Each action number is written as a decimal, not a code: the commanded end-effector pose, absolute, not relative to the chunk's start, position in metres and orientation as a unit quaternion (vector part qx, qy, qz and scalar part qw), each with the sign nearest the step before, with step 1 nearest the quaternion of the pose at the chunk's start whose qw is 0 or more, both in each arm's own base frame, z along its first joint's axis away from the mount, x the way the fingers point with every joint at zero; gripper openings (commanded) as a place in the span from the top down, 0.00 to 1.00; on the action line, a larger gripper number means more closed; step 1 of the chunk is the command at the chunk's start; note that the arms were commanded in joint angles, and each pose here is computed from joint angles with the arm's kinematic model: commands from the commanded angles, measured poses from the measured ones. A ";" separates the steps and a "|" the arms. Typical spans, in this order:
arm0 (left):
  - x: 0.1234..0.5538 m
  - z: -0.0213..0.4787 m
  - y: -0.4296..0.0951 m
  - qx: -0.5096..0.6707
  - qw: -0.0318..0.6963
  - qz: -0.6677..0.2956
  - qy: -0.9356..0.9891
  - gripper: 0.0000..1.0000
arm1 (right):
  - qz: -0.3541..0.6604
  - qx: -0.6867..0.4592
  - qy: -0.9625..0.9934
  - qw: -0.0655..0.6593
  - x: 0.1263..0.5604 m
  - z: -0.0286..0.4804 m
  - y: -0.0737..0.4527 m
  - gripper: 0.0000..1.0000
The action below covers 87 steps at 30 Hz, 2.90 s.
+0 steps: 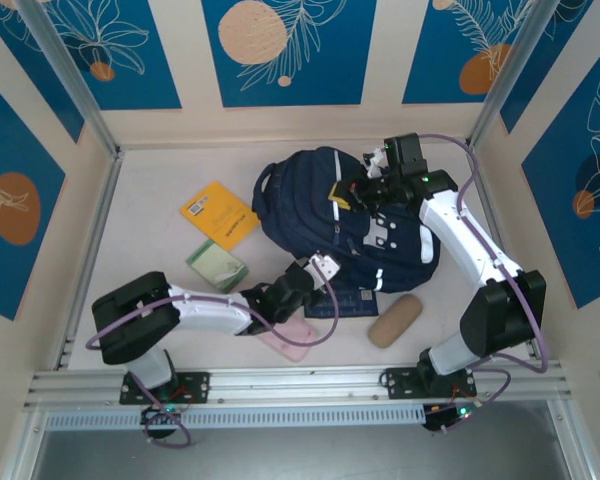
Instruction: Pack books, pencil case, and school supplies into a backpack
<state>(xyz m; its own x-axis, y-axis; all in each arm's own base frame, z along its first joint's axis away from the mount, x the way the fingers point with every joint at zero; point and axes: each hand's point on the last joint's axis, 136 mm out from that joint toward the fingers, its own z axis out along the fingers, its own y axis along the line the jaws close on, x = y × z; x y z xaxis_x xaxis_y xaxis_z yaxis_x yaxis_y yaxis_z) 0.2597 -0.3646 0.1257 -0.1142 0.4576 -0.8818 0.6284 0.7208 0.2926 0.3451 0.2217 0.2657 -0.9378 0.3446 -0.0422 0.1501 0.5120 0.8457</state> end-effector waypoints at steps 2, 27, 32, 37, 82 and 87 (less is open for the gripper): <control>0.268 0.136 -0.359 0.347 0.566 -0.068 0.745 0.99 | 0.500 0.109 0.849 0.130 0.332 0.299 0.224 1.00; 0.265 0.139 -0.318 0.334 0.538 -0.062 0.771 1.00 | 0.365 0.051 0.916 0.158 0.334 0.244 0.213 1.00; 0.264 0.136 -0.311 0.334 0.523 -0.059 0.782 1.00 | 0.322 0.031 0.932 0.166 0.335 0.234 0.211 1.00; 0.266 0.134 -0.296 0.324 0.507 -0.051 0.797 1.00 | 0.281 0.014 0.945 0.170 0.337 0.222 0.206 1.00; 0.245 0.203 -0.348 0.278 0.369 -0.321 0.827 1.00 | 0.309 0.408 0.855 0.083 0.189 0.166 0.138 0.42; 0.246 0.214 -0.351 0.282 0.374 -0.321 0.823 1.00 | 0.291 0.439 0.844 0.097 0.185 0.126 0.116 0.21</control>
